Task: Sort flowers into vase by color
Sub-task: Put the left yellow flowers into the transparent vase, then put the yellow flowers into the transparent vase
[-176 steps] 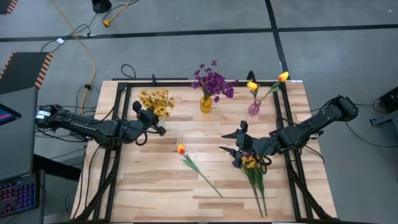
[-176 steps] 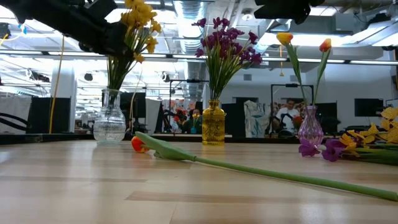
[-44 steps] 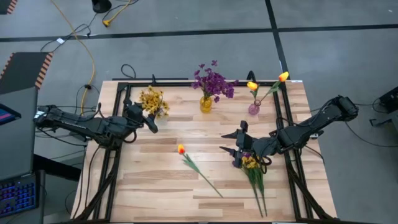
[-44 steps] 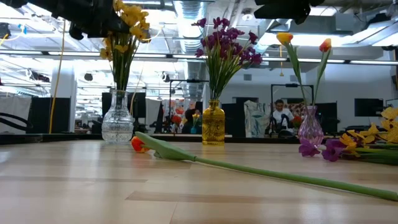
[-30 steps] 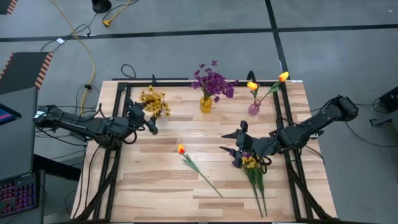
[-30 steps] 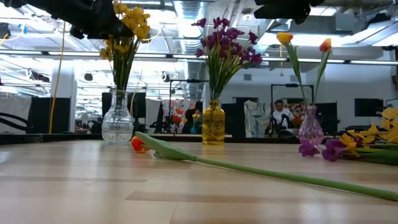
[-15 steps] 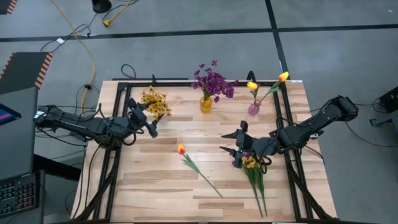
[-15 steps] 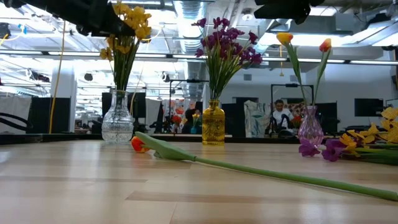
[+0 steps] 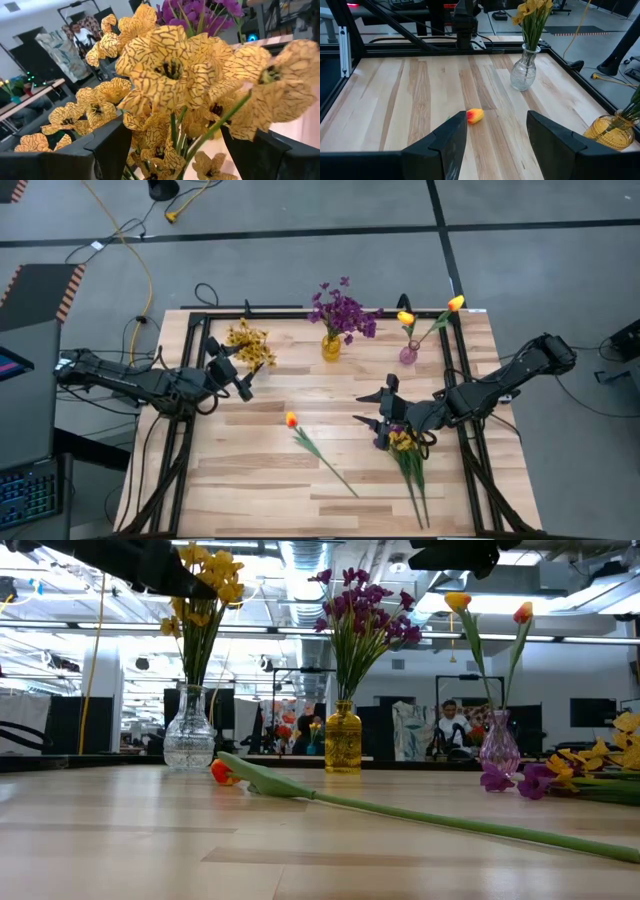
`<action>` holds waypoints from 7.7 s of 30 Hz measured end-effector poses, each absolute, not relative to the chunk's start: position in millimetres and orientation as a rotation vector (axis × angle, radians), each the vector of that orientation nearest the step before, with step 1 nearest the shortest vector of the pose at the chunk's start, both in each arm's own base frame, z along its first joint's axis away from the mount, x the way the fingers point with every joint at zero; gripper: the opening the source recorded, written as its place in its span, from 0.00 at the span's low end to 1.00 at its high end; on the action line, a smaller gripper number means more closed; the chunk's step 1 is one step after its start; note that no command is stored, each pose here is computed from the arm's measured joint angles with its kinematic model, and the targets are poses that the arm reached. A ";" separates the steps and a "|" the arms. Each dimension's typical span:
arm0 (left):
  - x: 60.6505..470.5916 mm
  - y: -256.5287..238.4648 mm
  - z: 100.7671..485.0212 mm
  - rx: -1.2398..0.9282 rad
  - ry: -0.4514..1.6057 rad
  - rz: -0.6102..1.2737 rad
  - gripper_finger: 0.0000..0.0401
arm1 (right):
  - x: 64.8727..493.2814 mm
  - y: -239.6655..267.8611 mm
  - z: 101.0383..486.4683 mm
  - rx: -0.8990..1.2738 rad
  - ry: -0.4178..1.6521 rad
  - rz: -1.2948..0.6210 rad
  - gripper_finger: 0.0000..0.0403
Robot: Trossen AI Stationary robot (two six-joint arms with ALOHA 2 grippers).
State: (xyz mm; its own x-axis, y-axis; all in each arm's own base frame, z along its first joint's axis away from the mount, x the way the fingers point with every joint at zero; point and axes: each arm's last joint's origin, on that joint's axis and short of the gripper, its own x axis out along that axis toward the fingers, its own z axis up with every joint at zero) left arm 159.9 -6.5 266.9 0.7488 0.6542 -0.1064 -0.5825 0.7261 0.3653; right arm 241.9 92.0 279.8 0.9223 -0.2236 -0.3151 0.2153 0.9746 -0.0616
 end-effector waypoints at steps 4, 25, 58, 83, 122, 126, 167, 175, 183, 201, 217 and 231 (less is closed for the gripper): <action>158.5 -11.4 276.0 0.324 0.246 0.660 0.71 | 241.8 92.0 279.8 -0.026 0.327 -0.225 0.58; 136.4 -15.1 318.3 0.249 0.412 0.612 0.71 | 241.5 92.5 279.3 -0.030 0.331 -0.223 0.58; 111.0 -18.1 346.2 -0.198 0.581 0.317 0.71 | 185.5 71.7 285.8 0.391 0.562 -0.221 0.58; 203.3 -74.4 291.9 -0.230 0.849 0.271 0.71 | 160.8 114.0 246.8 0.897 1.127 -0.283 0.58; 315.7 -125.0 213.2 -0.177 0.645 0.148 0.71 | 171.1 170.6 161.8 0.801 1.441 -0.630 0.58; 315.7 -125.0 213.4 -0.179 0.644 0.148 0.71 | 172.8 172.3 156.9 0.789 1.446 -0.633 0.56; 295.6 -123.9 262.3 -0.152 0.493 0.068 0.71 | 145.6 146.5 224.3 0.892 1.359 -0.371 0.09; 277.0 -122.5 285.5 -0.136 0.438 0.072 0.71 | 137.0 131.2 249.4 0.884 1.145 -0.270 0.09; 271.1 -122.4 294.7 -0.136 0.383 0.124 0.71 | 141.5 122.0 272.3 0.625 0.744 -0.157 0.09; 280.1 -124.9 319.2 -0.076 0.135 0.099 0.71 | 168.8 123.4 323.1 -0.091 0.184 -0.019 0.09; 298.2 -116.9 326.4 0.046 -0.024 0.141 0.71 | 195.5 102.3 327.6 -0.147 0.126 -0.097 0.09; 342.4 -104.6 286.8 0.059 -0.061 0.225 0.71 | 240.9 111.9 294.3 -0.178 0.186 -0.144 0.09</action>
